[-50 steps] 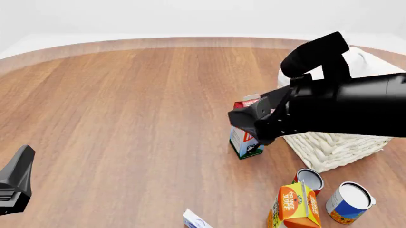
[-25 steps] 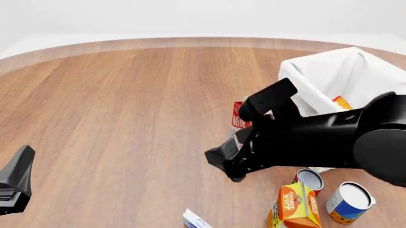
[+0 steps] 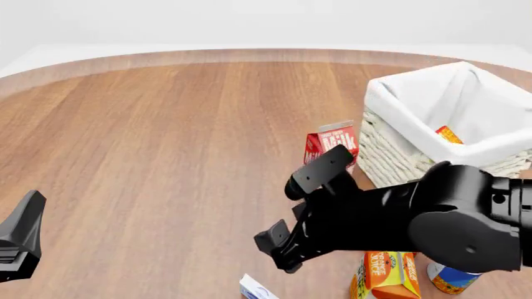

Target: Pick up the cream cheese box and the butter, and put them in the basket.

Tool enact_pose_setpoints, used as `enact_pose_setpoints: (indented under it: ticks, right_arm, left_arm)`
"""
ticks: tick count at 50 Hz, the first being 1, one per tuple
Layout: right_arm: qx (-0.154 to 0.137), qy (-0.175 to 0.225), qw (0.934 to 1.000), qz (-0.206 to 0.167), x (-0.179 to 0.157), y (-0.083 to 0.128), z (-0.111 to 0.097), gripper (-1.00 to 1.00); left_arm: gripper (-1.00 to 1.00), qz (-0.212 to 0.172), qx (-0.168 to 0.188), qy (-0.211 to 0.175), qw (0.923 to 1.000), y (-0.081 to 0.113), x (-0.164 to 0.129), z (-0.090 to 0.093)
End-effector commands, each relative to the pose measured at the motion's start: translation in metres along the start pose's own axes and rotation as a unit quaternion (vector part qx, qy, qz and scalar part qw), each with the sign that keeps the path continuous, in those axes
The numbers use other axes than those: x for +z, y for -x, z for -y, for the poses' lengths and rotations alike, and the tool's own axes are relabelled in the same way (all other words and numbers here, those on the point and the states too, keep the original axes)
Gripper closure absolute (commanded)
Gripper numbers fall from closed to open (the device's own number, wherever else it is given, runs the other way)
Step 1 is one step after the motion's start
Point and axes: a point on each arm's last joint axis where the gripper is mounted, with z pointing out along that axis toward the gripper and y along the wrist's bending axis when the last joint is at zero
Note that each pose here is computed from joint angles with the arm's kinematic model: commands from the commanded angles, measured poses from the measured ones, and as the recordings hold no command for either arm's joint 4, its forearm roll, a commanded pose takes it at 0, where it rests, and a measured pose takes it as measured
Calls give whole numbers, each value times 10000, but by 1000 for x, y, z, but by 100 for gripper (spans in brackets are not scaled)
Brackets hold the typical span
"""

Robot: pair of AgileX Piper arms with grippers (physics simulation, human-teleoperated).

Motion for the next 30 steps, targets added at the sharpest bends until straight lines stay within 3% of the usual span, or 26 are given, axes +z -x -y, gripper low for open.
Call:
enact_pose_setpoints:
  ticks: [1, 30]
  right_arm:
    - [23, 35, 9998, -219, 18, -13, -4, -100]
    - [124, 104, 9974, -707, 61, -49, -13, -100]
  left_arm:
    - [-100, 0, 1, 0, 10000, 0, 0, 0]
    - [-100, 1, 0, 1, 10000, 0, 0, 0]
